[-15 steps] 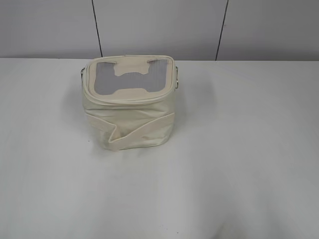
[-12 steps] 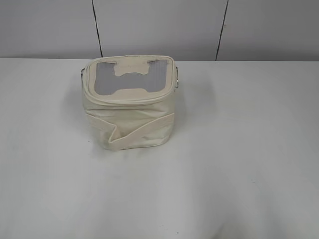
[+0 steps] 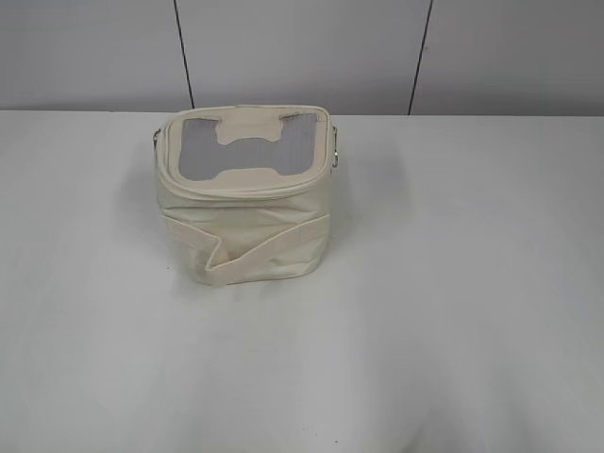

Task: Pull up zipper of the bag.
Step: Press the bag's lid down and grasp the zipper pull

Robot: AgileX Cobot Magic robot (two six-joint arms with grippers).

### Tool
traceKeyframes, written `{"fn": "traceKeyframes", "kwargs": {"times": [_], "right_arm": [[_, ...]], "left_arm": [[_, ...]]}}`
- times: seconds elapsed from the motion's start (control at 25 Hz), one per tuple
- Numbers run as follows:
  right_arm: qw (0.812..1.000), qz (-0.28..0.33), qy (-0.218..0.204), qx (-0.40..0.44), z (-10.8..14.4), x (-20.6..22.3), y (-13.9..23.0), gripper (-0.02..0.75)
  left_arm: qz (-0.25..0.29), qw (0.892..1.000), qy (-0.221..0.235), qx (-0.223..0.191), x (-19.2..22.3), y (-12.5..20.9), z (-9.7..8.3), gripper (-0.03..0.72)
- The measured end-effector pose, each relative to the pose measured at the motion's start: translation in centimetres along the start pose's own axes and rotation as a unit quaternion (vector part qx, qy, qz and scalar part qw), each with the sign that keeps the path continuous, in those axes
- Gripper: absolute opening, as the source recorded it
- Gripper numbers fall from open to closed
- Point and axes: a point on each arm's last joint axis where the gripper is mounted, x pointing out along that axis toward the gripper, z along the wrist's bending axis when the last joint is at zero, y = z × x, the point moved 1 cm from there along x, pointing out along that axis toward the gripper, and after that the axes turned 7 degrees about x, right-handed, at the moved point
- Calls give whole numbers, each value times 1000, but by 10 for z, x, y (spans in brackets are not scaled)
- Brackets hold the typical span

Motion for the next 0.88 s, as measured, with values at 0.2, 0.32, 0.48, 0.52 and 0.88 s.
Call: {"fn": "traceKeyframes", "kwargs": {"times": [0.2, 0.32, 0.48, 0.52, 0.88], "right_arm": [[1000, 0, 0, 0, 0, 0, 0, 548], [1000, 0, 0, 0, 0, 0, 0, 548], [1000, 0, -3, 1, 1, 0, 0, 548], [1000, 0, -8, 0, 2, 0, 0, 548], [984, 32, -165, -52, 40, 54, -62, 548]], "left_arm": [[0, 1000, 0, 0, 0, 0, 0, 311], [0, 1000, 0, 0, 0, 0, 0, 311], [0, 1000, 0, 0, 0, 0, 0, 311], [0, 1000, 0, 0, 0, 0, 0, 311], [0, 1000, 0, 0, 0, 0, 0, 311]]}}
